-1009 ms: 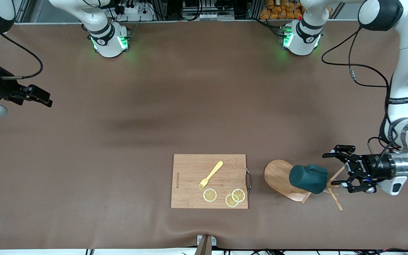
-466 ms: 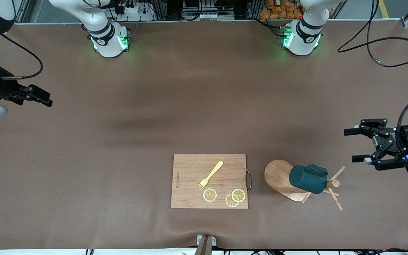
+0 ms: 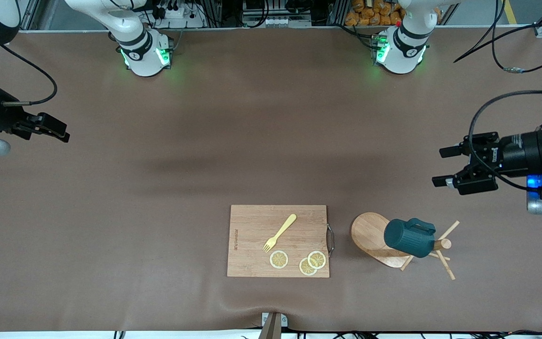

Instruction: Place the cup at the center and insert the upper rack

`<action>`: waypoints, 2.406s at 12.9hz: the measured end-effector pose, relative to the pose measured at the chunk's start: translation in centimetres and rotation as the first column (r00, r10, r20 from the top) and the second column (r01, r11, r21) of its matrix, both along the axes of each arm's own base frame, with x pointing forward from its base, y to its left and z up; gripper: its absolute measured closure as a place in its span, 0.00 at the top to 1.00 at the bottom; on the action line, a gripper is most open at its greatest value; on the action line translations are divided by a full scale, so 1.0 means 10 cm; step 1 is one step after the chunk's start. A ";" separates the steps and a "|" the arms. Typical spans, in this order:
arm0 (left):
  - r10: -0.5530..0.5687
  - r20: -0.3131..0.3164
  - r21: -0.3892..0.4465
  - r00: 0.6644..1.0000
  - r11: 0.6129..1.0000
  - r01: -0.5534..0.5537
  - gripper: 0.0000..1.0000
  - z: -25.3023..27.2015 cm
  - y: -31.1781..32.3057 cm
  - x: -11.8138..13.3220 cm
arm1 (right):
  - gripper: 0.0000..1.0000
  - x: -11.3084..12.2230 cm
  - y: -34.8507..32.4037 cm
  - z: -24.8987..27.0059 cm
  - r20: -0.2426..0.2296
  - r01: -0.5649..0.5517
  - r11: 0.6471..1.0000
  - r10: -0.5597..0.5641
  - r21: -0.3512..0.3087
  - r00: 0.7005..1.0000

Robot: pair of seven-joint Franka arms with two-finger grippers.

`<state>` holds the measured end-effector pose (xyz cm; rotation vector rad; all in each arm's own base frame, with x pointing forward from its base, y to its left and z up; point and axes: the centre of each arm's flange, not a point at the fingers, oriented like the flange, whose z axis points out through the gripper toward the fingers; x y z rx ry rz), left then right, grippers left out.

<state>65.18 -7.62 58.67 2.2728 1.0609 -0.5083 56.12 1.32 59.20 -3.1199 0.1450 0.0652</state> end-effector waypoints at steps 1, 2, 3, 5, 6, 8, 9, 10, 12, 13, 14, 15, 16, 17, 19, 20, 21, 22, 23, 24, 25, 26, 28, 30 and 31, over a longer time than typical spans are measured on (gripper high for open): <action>-0.023 0.017 0.065 1.000 0.998 0.022 1.00 0.03 -0.04 -0.05 | 1.00 0.00 0.00 0.00 0.000 0.000 1.000 0.000 0.000 1.000; -0.059 0.029 0.136 0.998 0.989 0.054 1.00 0.04 -0.10 -0.09 | 1.00 0.00 0.00 0.00 0.000 0.000 1.000 0.000 0.000 1.000; -0.100 0.036 0.208 0.994 0.974 0.090 1.00 0.02 -0.18 -0.12 | 1.00 0.00 0.00 0.00 0.000 0.000 1.000 0.000 0.000 1.000; -0.191 0.038 0.368 0.981 0.915 0.164 1.00 -0.06 -0.41 -0.19 | 1.00 0.00 0.00 0.00 0.000 0.000 1.000 0.000 0.000 1.000; -0.237 0.039 0.425 0.971 0.883 0.199 1.00 -0.06 -0.58 -0.25 | 1.00 0.00 0.00 0.00 0.000 0.000 1.000 0.000 0.000 1.000; -0.293 0.047 0.473 0.955 0.848 0.237 1.00 -0.01 -0.82 -0.36 | 1.00 0.00 0.00 0.00 0.000 0.000 1.000 0.000 0.000 1.000; -0.321 0.059 0.482 0.945 0.839 0.255 1.00 0.04 -0.83 -0.39 | 1.00 0.00 0.00 0.00 0.000 0.000 1.000 0.000 0.000 1.000; -0.362 0.075 0.489 0.929 0.826 0.282 1.00 0.10 -0.77 -0.41 | 1.00 0.00 0.00 0.00 0.000 0.000 1.000 0.000 0.000 1.000; -0.441 0.098 0.517 0.892 0.788 0.333 1.00 0.17 -0.47 -0.42 | 1.00 0.00 0.00 0.00 0.000 0.000 1.000 0.000 0.000 1.000; -0.480 0.104 0.535 0.871 0.766 0.358 1.00 0.20 -0.27 -0.43 | 1.00 0.00 0.00 0.00 0.000 0.000 1.000 0.000 0.000 1.000; -0.511 0.107 0.549 0.853 0.746 0.378 1.00 0.23 -0.09 -0.46 | 1.00 0.00 0.00 0.00 0.000 0.000 1.000 0.000 0.000 1.000; -0.534 0.108 0.561 0.838 0.729 0.392 1.00 0.27 0.04 -0.50 | 1.00 0.00 0.00 0.00 -0.001 0.000 1.000 0.000 0.000 1.000; -0.561 0.108 0.570 0.821 0.712 0.411 1.00 0.30 0.13 -0.56 | 1.00 0.00 0.00 0.00 -0.001 0.000 1.000 0.000 0.000 1.000; -0.599 0.109 0.576 0.793 0.688 0.440 1.00 0.33 0.20 -0.63 | 1.00 0.00 0.00 0.00 -0.001 0.000 1.000 0.000 0.000 1.000; -0.659 0.110 0.581 0.744 0.650 0.489 1.00 0.36 0.33 -0.73 | 1.00 0.00 0.00 0.00 -0.001 0.000 1.000 0.000 0.000 1.000; -0.672 0.109 0.582 0.733 0.641 0.501 1.00 0.36 0.36 -0.78 | 1.00 0.00 0.00 0.00 -0.001 0.000 1.000 0.000 0.000 1.000; -0.676 0.109 0.583 0.729 0.637 0.504 1.00 0.37 0.37 -0.82 | 1.00 0.00 0.00 0.00 -0.001 0.000 1.000 0.000 0.000 1.000; -0.677 0.110 0.585 0.728 0.636 0.503 1.00 0.39 0.37 -0.84 | 1.00 0.00 0.00 0.00 -0.001 0.000 1.000 0.000 0.000 1.000; -0.678 0.112 0.589 0.727 0.635 0.500 1.00 0.41 0.37 -0.86 | 1.00 0.00 0.00 0.00 -0.001 0.000 1.000 0.000 0.000 1.000; -0.678 0.115 0.594 0.726 0.632 0.497 1.00 0.44 0.37 -0.87 | 1.00 0.00 0.00 0.00 -0.001 0.000 1.000 0.000 0.000 1.000; -0.680 0.119 0.598 0.724 0.631 0.494 1.00 0.47 0.36 -0.89 | 1.00 0.00 0.00 0.00 -0.001 0.000 1.000 0.000 0.000 1.000; -0.681 0.125 0.603 0.722 0.630 0.490 1.00 0.52 0.35 -0.92 | 1.00 0.00 0.00 0.00 -0.001 0.000 1.000 0.000 0.000 1.000; -0.692 0.113 0.619 0.713 0.611 0.494 1.00 0.56 0.31 -1.02 | 1.00 0.00 0.00 0.00 -0.001 0.000 1.000 0.000 0.000 1.000; -0.704 0.094 0.628 0.704 0.590 0.507 1.00 0.55 0.25 -1.13 | 1.00 0.00 0.00 0.00 -0.001 0.000 1.000 0.000 0.000 1.000; -0.706 0.094 0.630 0.702 0.588 0.507 1.00 0.56 0.24 -1.17 | 1.00 0.00 -0.01 0.00 -0.001 0.001 1.000 -0.001 0.000 1.000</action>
